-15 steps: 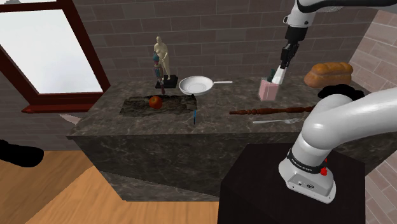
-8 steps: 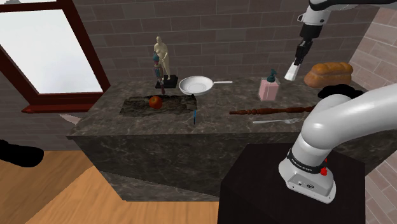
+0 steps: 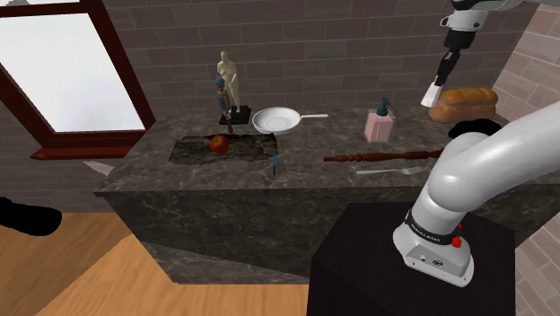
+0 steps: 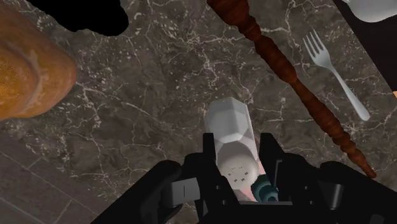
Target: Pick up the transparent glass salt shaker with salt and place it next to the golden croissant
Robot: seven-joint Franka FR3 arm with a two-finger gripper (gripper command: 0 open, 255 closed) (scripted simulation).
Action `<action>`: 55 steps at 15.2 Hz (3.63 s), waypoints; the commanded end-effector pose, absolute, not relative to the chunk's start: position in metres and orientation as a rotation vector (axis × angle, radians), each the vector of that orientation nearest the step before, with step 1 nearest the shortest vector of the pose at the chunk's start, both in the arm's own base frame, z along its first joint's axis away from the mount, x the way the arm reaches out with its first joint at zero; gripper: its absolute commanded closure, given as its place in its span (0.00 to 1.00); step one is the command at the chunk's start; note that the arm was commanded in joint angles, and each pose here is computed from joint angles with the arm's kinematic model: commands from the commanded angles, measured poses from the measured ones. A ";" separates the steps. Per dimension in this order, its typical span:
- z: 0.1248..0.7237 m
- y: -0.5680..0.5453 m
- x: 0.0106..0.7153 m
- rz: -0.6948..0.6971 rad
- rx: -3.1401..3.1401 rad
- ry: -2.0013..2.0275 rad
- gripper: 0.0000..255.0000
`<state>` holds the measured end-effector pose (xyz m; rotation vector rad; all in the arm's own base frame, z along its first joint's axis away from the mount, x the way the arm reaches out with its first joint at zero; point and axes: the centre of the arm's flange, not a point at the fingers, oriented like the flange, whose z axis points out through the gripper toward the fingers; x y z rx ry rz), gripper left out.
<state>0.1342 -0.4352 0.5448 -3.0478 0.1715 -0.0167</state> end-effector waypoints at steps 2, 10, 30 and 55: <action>0.546 -0.472 0.116 -0.015 -3.050 0.170 1.00; 0.536 -0.549 0.079 -0.015 -3.050 0.170 1.00; 0.430 -0.549 0.079 -0.015 -3.050 0.170 1.00; 0.389 -0.550 0.078 -0.015 -3.050 0.170 0.00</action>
